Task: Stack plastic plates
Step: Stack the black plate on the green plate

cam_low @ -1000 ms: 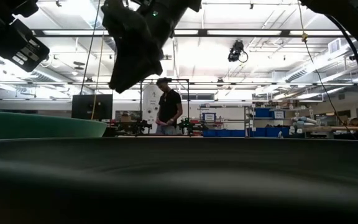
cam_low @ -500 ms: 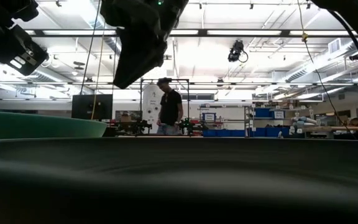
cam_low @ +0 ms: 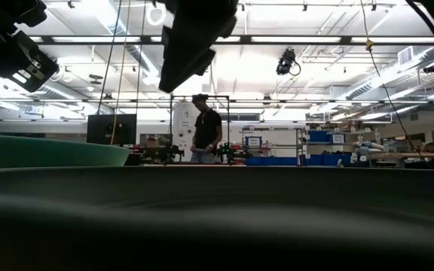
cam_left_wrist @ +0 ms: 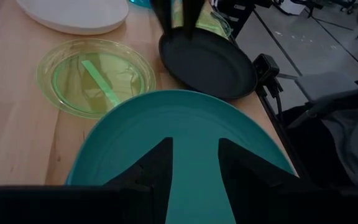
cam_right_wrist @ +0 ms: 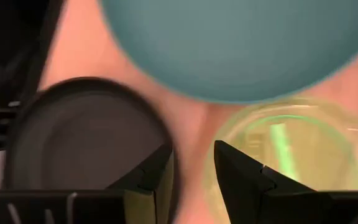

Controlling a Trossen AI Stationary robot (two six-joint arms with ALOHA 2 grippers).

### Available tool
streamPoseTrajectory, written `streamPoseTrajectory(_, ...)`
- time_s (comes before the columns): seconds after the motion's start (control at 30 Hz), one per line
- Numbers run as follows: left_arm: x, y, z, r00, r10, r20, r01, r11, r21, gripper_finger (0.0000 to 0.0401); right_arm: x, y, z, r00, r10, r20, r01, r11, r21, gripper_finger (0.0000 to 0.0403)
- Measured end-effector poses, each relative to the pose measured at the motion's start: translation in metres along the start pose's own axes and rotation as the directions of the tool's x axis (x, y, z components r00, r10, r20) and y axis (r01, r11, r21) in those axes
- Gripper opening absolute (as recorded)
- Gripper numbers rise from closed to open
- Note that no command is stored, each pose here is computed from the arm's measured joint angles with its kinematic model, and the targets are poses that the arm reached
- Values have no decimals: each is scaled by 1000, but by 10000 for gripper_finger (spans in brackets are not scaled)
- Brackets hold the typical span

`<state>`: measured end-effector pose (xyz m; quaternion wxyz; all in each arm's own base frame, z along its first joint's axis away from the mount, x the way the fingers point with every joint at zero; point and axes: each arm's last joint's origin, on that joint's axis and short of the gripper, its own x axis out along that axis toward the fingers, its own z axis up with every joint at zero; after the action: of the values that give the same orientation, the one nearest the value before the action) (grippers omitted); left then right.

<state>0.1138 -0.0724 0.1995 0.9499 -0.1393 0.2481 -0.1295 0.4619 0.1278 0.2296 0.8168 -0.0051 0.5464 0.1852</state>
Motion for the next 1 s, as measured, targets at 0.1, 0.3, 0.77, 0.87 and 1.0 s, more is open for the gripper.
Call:
streamPoseTrajectory(0.1,0,0,0,1000,0,0,0,1000,2,137,6,3,-5,1000,8,-29,-8,1000,17,126)
streamPoseTrajectory(0.3,0,0,0,1000,0,1,0,1000,17,137,18,-3,-17,996,0,-91,5,999,54,124)
streamPoseTrajectory(0.77,0,3,3,988,132,81,-121,985,-125,137,16,-1,-41,962,-95,-257,107,994,33,98)
streamPoseTrajectory(0.87,0,4,4,983,152,103,-134,978,-163,137,14,-1,-52,961,-96,-261,107,994,30,96)
streamPoseTrajectory(1.0,-1,5,5,975,185,121,-163,971,-173,137,5,0,-66,973,-103,-205,112,993,32,96)
